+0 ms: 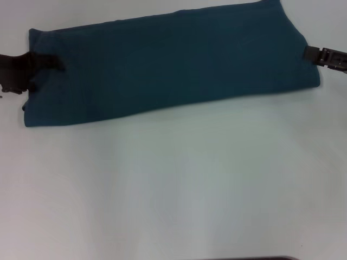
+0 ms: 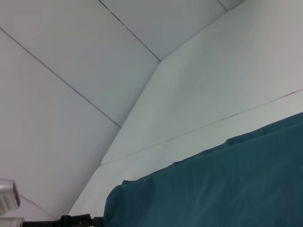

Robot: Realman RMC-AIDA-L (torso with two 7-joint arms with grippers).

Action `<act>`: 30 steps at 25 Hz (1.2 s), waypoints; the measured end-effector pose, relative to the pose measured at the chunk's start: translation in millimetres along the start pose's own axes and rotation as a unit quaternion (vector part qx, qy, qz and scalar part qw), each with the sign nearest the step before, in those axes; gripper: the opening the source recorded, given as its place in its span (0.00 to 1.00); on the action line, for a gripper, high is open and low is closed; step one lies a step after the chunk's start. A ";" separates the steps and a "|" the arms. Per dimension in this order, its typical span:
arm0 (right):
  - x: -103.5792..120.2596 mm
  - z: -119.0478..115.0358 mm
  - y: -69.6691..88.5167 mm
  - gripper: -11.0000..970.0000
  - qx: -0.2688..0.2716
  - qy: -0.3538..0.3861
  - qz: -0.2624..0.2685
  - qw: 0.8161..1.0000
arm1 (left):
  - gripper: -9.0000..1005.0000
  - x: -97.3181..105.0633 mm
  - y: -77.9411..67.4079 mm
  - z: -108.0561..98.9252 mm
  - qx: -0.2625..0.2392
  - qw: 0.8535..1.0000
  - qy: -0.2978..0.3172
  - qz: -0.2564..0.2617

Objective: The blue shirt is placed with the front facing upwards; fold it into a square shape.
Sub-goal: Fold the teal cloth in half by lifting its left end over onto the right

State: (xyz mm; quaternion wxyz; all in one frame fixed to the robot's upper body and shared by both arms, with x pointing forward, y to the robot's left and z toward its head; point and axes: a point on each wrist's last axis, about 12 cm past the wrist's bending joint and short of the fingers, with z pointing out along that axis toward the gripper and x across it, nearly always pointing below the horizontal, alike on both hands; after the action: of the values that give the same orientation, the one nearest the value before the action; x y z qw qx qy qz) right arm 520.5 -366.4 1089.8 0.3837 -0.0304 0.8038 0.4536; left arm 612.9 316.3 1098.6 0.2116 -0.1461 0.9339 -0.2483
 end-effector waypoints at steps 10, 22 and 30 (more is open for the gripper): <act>-2.5 -0.1 -0.5 0.93 0.003 -0.001 -0.001 1.000 | 0.94 1.7 -7.5 -0.2 0.020 1.000 0.007 0.000; -4.3 0.4 -0.9 0.93 0.005 -0.002 -0.002 1.000 | 0.94 -11.7 -5.1 -8.4 0.003 0.999 -0.033 0.001; -3.7 1.6 -1.1 0.93 0.005 0.000 0.000 1.000 | 0.94 -6.8 -8.9 5.7 -0.002 1.000 -0.027 0.005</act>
State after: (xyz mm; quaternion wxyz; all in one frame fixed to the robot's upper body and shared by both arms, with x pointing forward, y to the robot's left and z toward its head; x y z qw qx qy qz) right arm 524.5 -367.0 1091.0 0.3841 -0.0286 0.8058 0.4499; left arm 623.0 309.1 1101.0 0.2375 -0.1485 0.9291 -0.2414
